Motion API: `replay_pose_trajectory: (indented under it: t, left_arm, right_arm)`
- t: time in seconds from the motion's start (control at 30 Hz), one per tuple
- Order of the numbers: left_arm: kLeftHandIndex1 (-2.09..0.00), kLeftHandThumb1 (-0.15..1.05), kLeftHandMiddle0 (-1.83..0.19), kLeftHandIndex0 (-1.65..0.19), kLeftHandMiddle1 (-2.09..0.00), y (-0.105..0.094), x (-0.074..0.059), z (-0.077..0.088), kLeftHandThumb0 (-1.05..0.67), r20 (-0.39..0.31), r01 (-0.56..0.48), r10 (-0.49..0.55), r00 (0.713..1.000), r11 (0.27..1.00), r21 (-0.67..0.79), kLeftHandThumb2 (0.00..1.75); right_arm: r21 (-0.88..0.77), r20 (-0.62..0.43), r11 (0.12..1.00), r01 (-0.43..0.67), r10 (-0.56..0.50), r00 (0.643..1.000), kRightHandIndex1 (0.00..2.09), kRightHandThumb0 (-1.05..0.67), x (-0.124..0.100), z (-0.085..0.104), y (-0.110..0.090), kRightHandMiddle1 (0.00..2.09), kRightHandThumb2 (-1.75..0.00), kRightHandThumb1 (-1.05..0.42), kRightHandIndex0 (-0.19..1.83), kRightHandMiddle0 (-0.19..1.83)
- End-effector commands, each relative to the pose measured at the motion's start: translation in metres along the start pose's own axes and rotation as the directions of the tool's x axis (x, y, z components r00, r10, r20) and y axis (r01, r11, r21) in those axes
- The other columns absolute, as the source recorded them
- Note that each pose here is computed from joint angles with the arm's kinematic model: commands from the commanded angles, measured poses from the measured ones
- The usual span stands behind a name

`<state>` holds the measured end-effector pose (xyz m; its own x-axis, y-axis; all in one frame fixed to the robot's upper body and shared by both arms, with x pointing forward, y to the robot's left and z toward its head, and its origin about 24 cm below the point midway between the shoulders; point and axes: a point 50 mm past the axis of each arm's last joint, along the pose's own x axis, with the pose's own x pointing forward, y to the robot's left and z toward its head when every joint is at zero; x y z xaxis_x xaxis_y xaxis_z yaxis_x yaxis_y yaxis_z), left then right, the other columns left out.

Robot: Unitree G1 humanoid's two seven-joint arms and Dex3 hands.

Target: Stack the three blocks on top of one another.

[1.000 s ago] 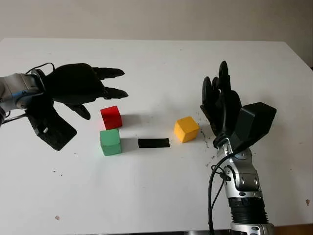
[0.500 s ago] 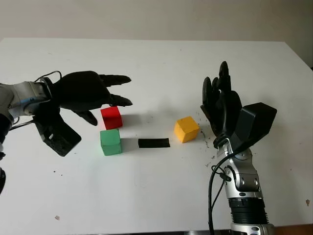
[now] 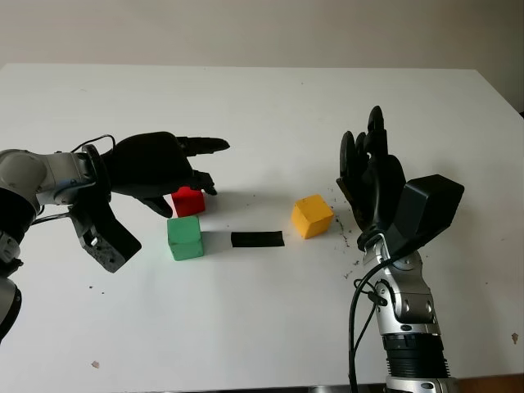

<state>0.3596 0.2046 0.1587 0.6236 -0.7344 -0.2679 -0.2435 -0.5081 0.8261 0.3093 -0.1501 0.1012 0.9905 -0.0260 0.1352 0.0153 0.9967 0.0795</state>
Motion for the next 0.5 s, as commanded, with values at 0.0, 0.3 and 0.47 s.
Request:
replay_pose_trajectory:
  t: [0.0, 0.3, 0.47]
  left_arm:
    - [-1.04, 0.90, -0.10, -0.37, -0.06, 0.0048, 0.0012, -0.0050, -0.51, -0.006, 0.008, -0.008, 1.000, 0.999, 0.054, 0.06]
    - [-1.12, 0.92, -0.08, -0.32, -0.05, 0.0029, 0.0016, -0.0083, -0.34, -0.013, -0.021, 0.023, 1.000, 0.991, 0.129, 0.06]
    - [-1.46, 0.92, -0.19, -0.29, -0.07, 0.0080, 0.0022, -0.0108, -0.22, -0.005, -0.069, 0.071, 0.997, 0.984, 0.165, 0.05]
  right_arm:
    - [-0.004, 0.018, 1.000, 0.001, -0.001, 1.000, 0.05, -0.58, -0.0010, 0.0041, -0.0010, 0.05, -0.57, -1.05, -0.19, -0.18]
    - [0.007, 0.019, 1.000, -0.006, 0.005, 1.000, 0.05, -0.57, -0.0008, 0.0035, -0.0003, 0.05, -0.57, -1.05, -0.19, -0.18]
    - [-0.004, 0.025, 1.000, -0.008, 0.008, 1.000, 0.05, -0.58, -0.0003, 0.0029, 0.0002, 0.05, -0.57, -1.05, -0.19, -0.18]
